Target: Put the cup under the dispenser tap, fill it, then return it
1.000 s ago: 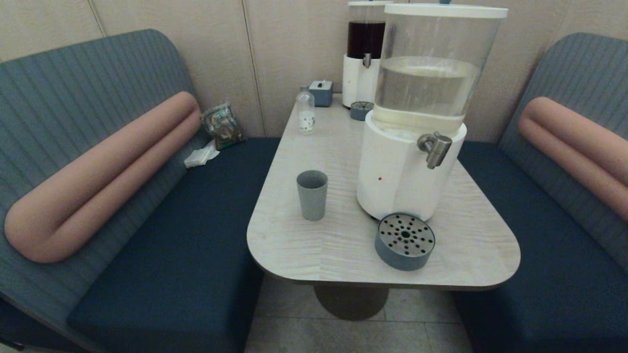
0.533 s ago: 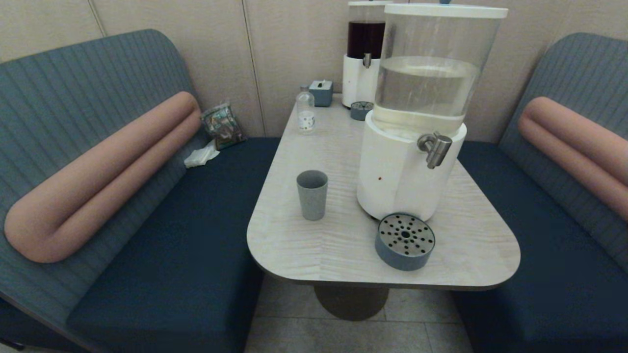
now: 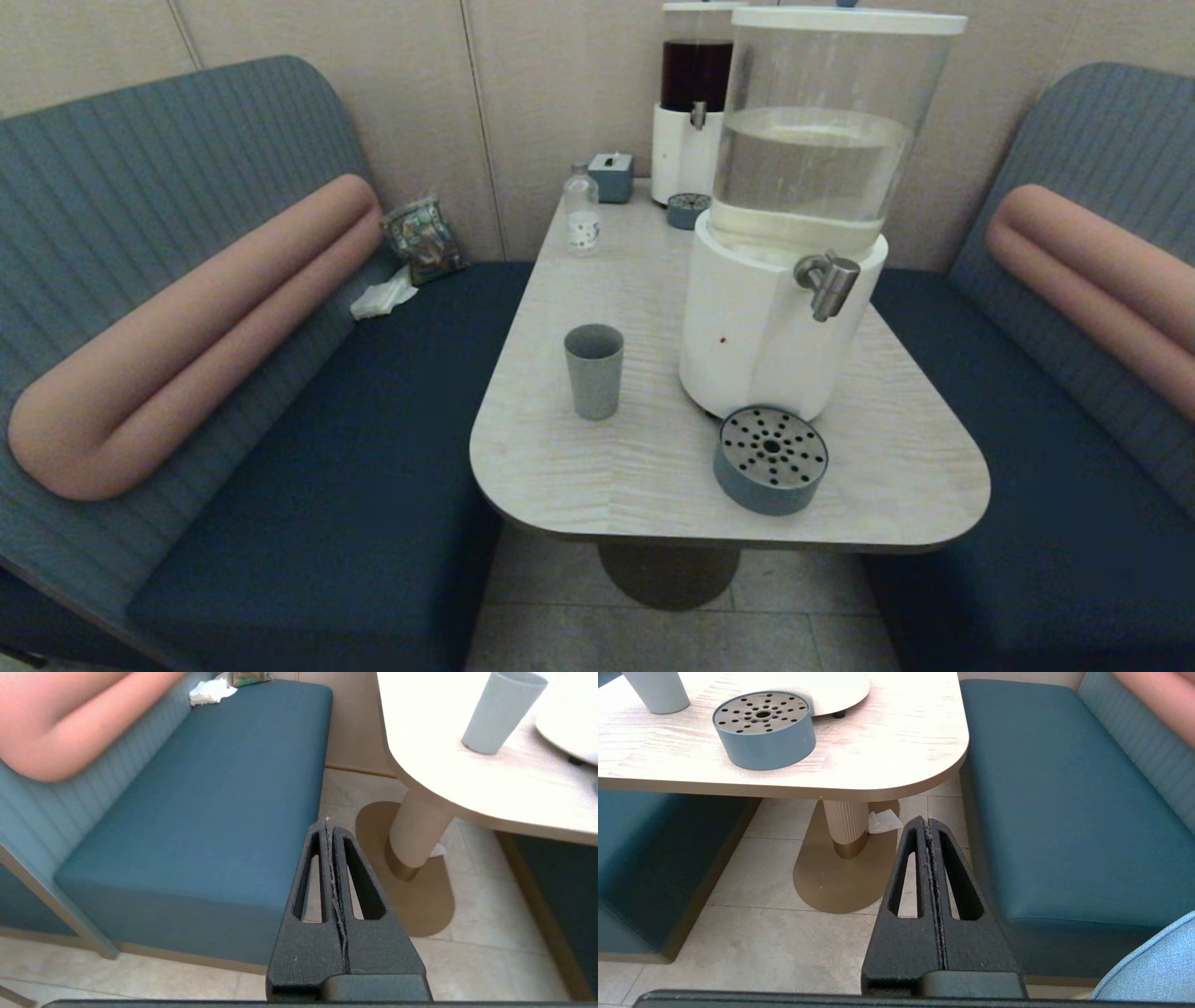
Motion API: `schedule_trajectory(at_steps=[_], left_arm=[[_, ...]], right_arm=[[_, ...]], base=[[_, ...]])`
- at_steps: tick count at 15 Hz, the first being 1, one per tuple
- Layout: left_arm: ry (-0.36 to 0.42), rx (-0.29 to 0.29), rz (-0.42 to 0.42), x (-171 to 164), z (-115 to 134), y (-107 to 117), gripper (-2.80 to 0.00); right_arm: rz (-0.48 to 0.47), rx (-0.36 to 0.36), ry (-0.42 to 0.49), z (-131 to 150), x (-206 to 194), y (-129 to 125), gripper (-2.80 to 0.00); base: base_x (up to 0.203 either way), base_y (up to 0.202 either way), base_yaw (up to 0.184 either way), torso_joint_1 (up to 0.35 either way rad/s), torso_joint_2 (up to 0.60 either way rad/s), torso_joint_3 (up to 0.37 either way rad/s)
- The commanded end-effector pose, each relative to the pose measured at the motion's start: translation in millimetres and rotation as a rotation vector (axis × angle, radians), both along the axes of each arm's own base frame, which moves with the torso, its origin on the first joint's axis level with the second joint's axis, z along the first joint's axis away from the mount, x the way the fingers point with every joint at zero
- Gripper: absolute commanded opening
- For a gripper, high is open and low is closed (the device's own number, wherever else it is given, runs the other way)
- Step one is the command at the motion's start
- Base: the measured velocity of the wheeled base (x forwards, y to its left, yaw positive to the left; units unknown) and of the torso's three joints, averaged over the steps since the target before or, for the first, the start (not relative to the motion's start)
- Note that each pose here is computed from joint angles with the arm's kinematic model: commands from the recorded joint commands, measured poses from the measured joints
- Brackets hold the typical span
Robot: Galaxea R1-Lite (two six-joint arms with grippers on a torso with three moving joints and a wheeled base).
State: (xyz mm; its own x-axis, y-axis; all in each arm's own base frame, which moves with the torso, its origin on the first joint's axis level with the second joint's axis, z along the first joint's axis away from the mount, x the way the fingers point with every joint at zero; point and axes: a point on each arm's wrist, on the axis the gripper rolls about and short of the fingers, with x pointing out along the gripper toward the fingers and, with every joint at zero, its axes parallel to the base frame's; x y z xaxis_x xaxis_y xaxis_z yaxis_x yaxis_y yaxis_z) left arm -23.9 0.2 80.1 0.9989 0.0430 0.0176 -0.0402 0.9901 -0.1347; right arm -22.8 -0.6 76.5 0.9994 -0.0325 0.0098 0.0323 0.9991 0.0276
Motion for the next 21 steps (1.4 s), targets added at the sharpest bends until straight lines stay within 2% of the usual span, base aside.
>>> schedule_trajectory(at_steps=[1, 6, 8, 9, 11, 12, 16, 19, 21], left_arm=[[0.002, -0.013, 0.004, 0.2, -0.3, 0.1, -2.80], [-0.001, -0.003, 0.009, 0.0, 0.1, 0.2, -2.80], [0.001, 0.049, 0.006, 0.0, 0.6, 0.1, -2.80], [0.002, 0.051, 0.003, 0.0, 0.5, 0.0, -2.80], [0.002, -0.009, 0.006, 0.2, -0.2, 0.1, -2.80], [0.001, -0.018, 0.009, 0.1, -0.4, 0.2, -2.80], [-0.015, 0.056, 0.014, 1.0, -0.6, 0.3, -2.80], [0.027, 0.133, 0.006, 1.3, -4.6, 0.1, -2.80], [0.025, 0.133, 0.006, 1.3, -4.4, 0.1, -2.80]], right_arm=[[0.000, 0.000, 0.000, 0.1, 0.1, 0.0, -2.80], [0.000, 0.000, -0.001, 0.1, 0.0, 0.0, -2.80], [0.000, 0.000, 0.000, 0.1, 0.0, 0.0, -2.80], [0.000, 0.000, -0.001, 0.1, 0.0, 0.0, -2.80], [0.000, 0.000, -0.001, 0.0, 0.0, 0.0, -2.80], [0.000, 0.000, -0.001, 0.0, 0.0, 0.0, -2.80], [0.000, 0.000, 0.000, 0.1, 0.0, 0.0, -2.80], [0.000, 0.000, -0.001, 0.0, 0.0, 0.0, -2.80], [0.000, 0.000, 0.000, 0.1, 0.0, 0.0, -2.80]], base=[[0.000, 0.000, 0.000, 0.000, 0.00, 0.000], [0.000, 0.000, 0.000, 0.000, 0.00, 0.000], [0.000, 0.000, 0.000, 0.000, 0.00, 0.000], [0.000, 0.000, 0.000, 0.000, 0.00, 0.000], [0.000, 0.000, 0.000, 0.000, 0.00, 0.000], [0.000, 0.000, 0.000, 0.000, 0.00, 0.000], [0.000, 0.000, 0.000, 0.000, 0.00, 0.000], [0.000, 0.000, 0.000, 0.000, 0.00, 0.000], [0.000, 0.000, 0.000, 0.000, 0.00, 0.000]])
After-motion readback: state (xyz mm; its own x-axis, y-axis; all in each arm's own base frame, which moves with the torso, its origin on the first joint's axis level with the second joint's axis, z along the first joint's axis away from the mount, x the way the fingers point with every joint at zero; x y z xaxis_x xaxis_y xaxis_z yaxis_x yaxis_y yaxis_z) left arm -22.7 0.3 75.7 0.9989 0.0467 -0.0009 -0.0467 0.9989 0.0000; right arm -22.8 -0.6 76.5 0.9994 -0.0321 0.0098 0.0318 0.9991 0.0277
